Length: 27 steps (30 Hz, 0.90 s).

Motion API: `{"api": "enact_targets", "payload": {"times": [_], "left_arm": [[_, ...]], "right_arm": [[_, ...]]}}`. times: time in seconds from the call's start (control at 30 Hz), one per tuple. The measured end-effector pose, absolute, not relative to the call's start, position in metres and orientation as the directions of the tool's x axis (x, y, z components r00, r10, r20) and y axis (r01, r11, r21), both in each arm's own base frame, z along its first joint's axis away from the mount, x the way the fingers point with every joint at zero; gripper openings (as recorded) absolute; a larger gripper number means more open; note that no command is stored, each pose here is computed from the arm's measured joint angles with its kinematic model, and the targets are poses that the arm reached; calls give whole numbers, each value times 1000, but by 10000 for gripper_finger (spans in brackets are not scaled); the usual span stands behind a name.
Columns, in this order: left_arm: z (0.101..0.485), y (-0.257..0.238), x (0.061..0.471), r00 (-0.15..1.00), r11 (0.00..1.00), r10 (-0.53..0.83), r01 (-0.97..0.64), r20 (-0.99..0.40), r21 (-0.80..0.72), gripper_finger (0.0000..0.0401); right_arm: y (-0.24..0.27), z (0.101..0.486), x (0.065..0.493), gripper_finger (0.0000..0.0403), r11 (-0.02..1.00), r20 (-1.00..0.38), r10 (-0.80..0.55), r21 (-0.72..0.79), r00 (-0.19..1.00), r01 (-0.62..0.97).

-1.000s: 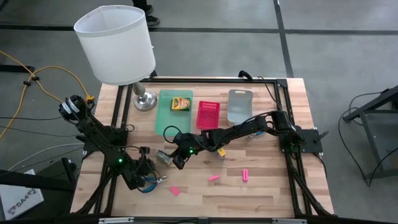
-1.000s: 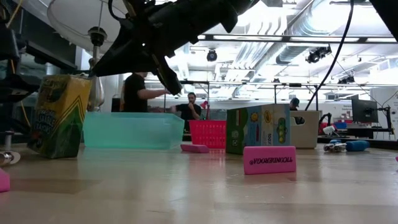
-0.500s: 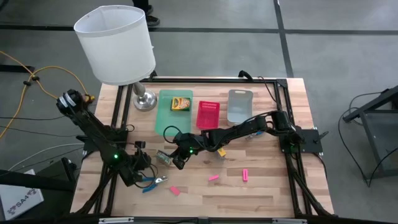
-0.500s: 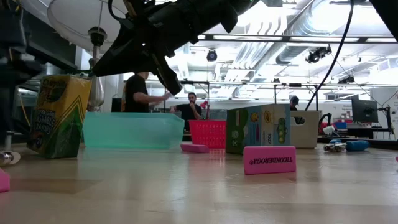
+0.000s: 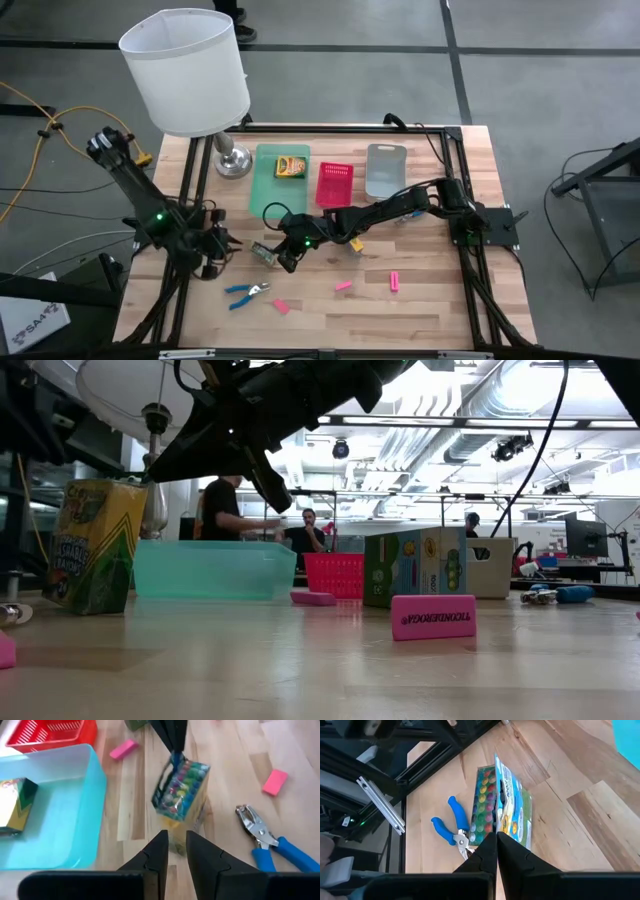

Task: Pick & Place School Supplies
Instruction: Put the yellow crayon box into the green bin

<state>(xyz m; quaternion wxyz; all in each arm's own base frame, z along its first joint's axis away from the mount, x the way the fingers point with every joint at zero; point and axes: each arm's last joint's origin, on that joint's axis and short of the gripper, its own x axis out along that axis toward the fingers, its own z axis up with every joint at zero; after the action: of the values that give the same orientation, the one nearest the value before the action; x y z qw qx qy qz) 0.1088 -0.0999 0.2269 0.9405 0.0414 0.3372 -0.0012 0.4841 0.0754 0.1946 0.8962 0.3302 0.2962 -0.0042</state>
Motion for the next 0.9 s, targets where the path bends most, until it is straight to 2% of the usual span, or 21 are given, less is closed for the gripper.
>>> {"api": "enact_targets", "payload": {"times": [0.2, 0.67, 0.9], "left_arm": [[229, -96, 108, 772, 993, 9, 68, -636, 97, 96], [226, -100, 113, 759, 984, 0, 118, -651, 137, 217], [227, -96, 120, 757, 989, -8, 103, -653, 108, 238]], "right_arm": [[76, 195, 484, 3, 779, -533, 206, 597, 821, 192], [76, 195, 484, 3, 781, -533, 206, 595, 821, 190], [76, 195, 484, 3, 781, -533, 206, 595, 821, 190]]}}
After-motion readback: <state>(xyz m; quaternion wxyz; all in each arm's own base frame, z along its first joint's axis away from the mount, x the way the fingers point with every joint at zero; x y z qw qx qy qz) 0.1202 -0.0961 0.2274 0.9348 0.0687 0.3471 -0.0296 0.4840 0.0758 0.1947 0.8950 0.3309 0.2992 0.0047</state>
